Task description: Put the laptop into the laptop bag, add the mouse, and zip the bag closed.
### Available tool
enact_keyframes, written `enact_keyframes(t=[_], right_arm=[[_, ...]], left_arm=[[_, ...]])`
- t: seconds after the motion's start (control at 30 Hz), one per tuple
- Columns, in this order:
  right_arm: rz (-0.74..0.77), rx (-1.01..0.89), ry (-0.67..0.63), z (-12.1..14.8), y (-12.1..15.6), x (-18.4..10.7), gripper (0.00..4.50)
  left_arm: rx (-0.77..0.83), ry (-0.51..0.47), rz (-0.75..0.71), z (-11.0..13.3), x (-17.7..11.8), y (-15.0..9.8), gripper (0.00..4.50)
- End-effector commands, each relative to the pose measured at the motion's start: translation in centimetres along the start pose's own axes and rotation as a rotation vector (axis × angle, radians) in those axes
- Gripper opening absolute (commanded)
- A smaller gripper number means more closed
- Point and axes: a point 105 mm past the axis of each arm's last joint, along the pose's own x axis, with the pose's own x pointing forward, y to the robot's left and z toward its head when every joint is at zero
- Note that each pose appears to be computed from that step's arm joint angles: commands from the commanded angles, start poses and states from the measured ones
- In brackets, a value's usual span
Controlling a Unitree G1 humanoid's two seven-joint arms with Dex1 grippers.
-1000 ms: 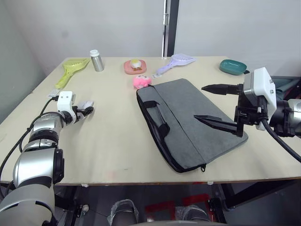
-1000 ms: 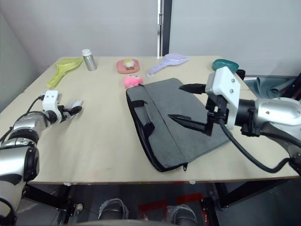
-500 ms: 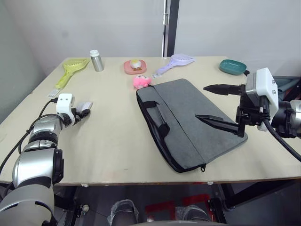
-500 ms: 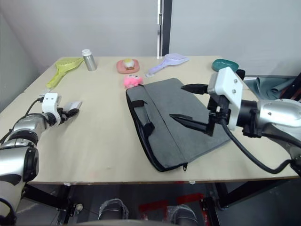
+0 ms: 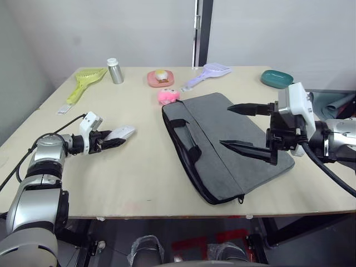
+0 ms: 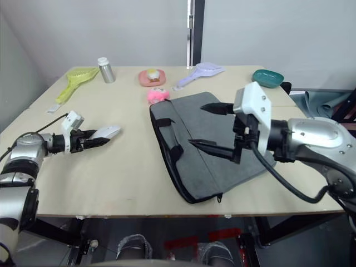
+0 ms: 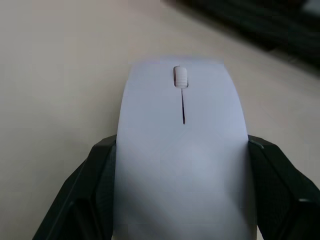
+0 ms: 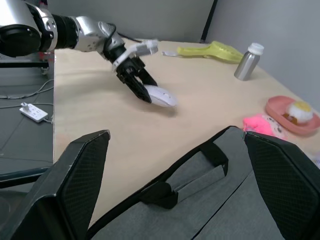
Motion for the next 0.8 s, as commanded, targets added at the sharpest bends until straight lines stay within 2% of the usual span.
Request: enact_keyframes(t=[0.03, 0.1, 0.2, 0.27, 0.37, 0.57, 0.73, 0.8], right_arm=[[-0.056, 0.124, 0.073, -1.8, -0.5, 1.7, 4.50], [-0.083, 0.219, 0.120, -3.1, -0.5, 3.1, 4.50], [-0.203, 0.321, 0.199, -5.5, -1.9, 5.1, 4.50], [-0.257, 0.366, 0.256, -7.0, -2.2, 6.4, 4.50], [-0.252, 0.375, 0.317, -8.3, -1.1, 7.9, 4.50], [-0.262, 0.400, 0.388, -10.2, -0.3, 10.2, 4.50], [-0.224, 0.403, 0.422, -11.1, 0.7, 11.9, 4.50], [-0.238, 0.368, 0.457, -12.0, 0.5, 12.3, 3.95]], left_arm=[[0.097, 0.071, -0.191, 1.3, -1.0, -3.5, 2.85], [0.154, 0.111, -0.227, 1.0, -0.9, -4.6, 2.85], [0.212, 0.139, -0.299, 1.1, -0.1, -6.3, 2.85], [0.256, 0.132, -0.331, 1.3, 0.7, -7.0, 2.85], [0.291, 0.090, -0.357, 1.9, 1.9, -7.8, 2.85], [0.392, 0.047, -0.332, 1.5, 3.1, -7.8, 2.85], [0.404, 0.029, -0.302, 1.2, 3.3, -7.3, 2.85], [0.403, 0.029, -0.292, 1.1, 3.2, -7.1, 2.85]])
